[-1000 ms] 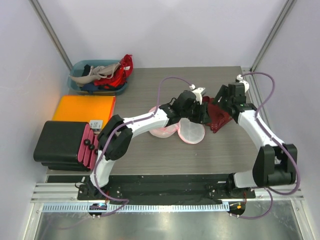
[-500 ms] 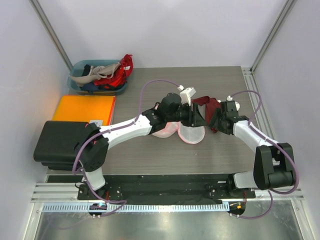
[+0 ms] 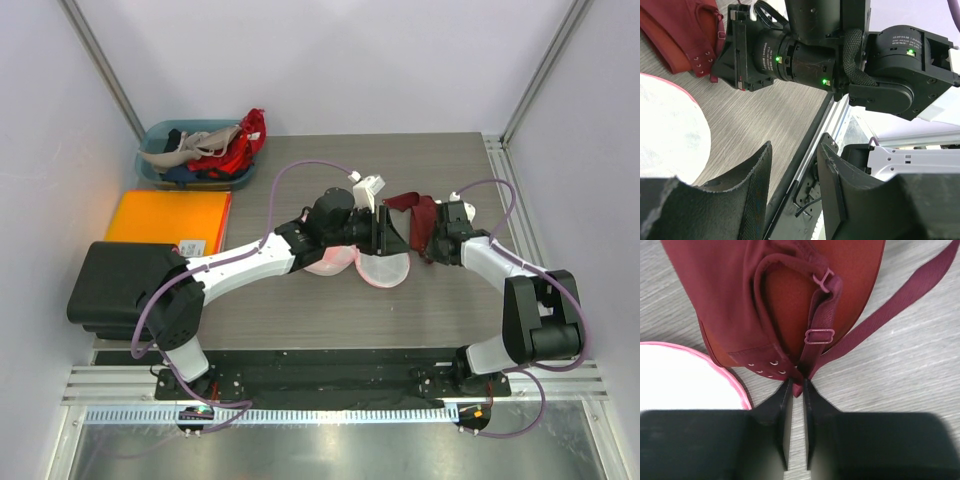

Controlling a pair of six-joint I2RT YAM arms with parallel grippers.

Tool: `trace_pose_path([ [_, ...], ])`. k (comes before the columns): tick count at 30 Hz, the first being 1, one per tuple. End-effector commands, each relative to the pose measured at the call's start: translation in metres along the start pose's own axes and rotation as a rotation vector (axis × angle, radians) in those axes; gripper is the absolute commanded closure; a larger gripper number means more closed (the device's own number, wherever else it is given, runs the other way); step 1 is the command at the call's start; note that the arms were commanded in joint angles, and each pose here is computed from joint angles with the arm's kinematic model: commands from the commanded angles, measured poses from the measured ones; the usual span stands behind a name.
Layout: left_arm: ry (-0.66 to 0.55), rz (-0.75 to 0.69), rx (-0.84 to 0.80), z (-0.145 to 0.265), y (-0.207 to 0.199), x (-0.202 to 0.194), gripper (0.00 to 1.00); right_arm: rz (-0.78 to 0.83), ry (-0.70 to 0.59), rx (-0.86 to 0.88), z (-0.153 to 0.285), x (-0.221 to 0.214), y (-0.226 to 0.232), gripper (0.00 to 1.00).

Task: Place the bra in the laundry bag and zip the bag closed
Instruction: Adjust the bra at the center of the board.

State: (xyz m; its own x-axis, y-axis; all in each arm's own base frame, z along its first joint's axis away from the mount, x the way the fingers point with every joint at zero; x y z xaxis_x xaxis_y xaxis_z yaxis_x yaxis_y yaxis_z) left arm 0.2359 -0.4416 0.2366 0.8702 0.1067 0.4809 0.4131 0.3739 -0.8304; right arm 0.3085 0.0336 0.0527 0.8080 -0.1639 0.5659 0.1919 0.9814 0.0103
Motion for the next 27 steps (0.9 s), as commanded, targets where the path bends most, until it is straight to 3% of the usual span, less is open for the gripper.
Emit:
trace_pose_path([
  [1,-0.026,-0.04,-0.042,0.009,-0.015,0.007,0.58,-0.004,-0.096,-0.004,0.005,0.031,0.005,0.91],
  [4,-0.025,-0.042,-0.043,0.01,-0.015,0.006,0.58,0.007,-0.119,-0.006,0.011,0.037,0.008,0.99],
  [11,-0.023,-0.048,-0.041,0.011,-0.015,0.006,0.59,0.003,-0.189,-0.013,0.032,0.064,0.01,0.99],
  [18,-0.02,-0.042,-0.031,0.011,-0.011,0.004,0.59,-0.048,-0.342,0.009,0.056,0.146,0.027,0.99],
  [23,-0.047,-0.012,0.067,0.009,0.009,0.005,0.62,-0.04,-0.415,-0.021,0.026,0.21,0.039,0.99],
  [25,-0.042,0.002,0.087,0.005,0.015,0.003,0.58,-0.029,-0.462,-0.045,0.017,0.237,0.04,0.99],
  [26,-0.039,0.011,0.097,0.004,0.017,0.002,0.52,-0.026,-0.478,-0.042,0.013,0.243,0.043,0.96],
  [27,-0.029,0.014,0.106,0.003,0.02,0.0,0.5,-0.021,-0.496,-0.034,0.012,0.252,0.045,0.87],
])
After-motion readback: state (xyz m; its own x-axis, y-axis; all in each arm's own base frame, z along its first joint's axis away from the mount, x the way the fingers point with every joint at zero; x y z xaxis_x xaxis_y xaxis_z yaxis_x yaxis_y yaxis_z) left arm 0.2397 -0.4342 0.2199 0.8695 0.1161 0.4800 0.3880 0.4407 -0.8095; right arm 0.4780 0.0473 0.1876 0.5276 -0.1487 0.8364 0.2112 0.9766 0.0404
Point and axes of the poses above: each gripper's point midway between its finger pads, its own z axis back along the fingers, its own y axis along the line the jaws close on, x = y × z, the point moved 2 cm from there along z, back along the fingers, and after that the axes turned 12 degrees about z, right-handed, at the moved point
